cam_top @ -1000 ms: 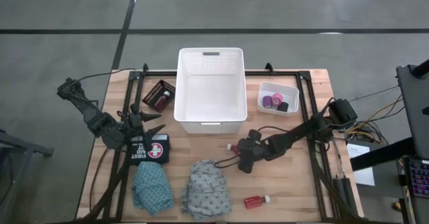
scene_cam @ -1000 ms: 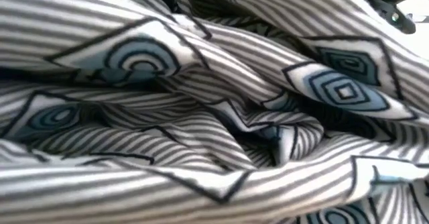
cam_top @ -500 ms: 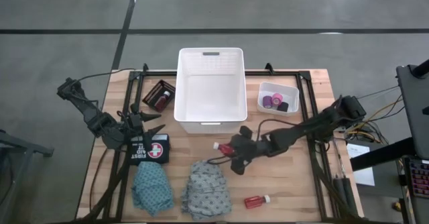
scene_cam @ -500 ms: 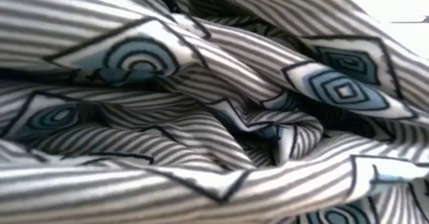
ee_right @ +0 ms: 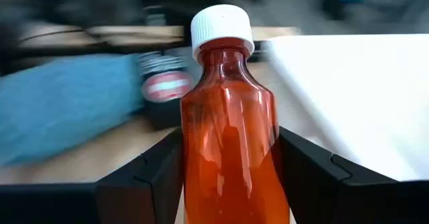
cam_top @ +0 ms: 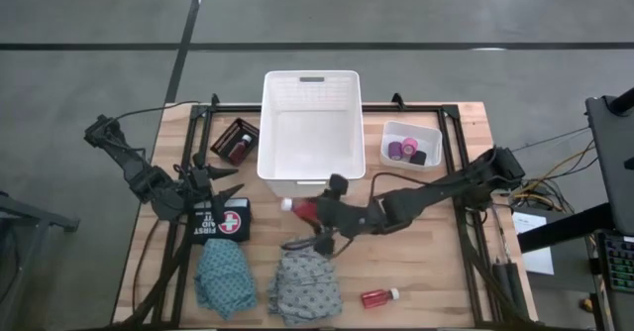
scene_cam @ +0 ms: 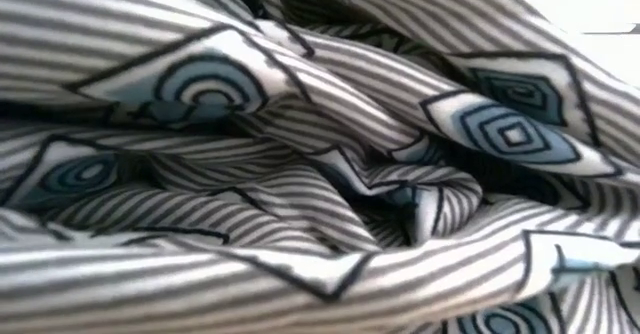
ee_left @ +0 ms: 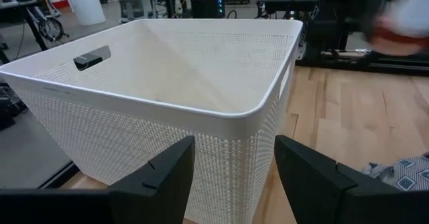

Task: Pick & Place Medicine items
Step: Put the top red medicine bottle into the black bin

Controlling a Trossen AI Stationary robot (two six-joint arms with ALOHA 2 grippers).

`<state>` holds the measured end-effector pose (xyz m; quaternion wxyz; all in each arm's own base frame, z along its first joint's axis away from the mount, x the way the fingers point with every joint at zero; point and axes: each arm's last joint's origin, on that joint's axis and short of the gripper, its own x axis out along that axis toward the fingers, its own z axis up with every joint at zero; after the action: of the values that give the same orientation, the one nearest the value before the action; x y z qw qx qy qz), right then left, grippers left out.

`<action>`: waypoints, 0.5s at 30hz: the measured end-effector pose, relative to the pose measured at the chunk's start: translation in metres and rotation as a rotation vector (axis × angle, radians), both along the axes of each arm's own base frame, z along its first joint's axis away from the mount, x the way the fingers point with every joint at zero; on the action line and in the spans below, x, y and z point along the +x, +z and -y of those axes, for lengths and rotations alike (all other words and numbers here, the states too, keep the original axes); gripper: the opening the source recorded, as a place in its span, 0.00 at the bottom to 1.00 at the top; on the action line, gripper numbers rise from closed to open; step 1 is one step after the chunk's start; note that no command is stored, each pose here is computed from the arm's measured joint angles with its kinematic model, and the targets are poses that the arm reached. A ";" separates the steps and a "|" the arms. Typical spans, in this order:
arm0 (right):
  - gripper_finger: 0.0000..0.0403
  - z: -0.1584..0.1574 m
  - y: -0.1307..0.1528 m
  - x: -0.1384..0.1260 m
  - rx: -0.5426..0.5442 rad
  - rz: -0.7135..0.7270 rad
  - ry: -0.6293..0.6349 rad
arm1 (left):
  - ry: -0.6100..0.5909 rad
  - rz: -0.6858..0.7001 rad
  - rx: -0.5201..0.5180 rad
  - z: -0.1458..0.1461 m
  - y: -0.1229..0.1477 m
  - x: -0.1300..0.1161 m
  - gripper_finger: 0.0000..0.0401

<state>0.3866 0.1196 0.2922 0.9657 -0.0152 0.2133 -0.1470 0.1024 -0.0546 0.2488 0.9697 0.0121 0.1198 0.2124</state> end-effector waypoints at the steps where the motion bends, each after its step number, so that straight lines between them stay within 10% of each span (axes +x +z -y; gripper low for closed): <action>1: 0.50 0.000 0.002 0.005 -0.016 0.021 -0.060 | 0.000 0.000 0.000 0.000 0.000 0.000 0.53; 15: 0.50 -0.020 -0.028 0.080 -0.133 0.207 -0.512 | 0.000 -0.004 0.003 0.000 0.000 0.000 0.53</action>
<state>0.4663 0.1400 0.2640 0.9108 -0.0091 0.1003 -0.4004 0.1022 -0.0545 0.2484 0.9695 0.0142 0.1213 0.2126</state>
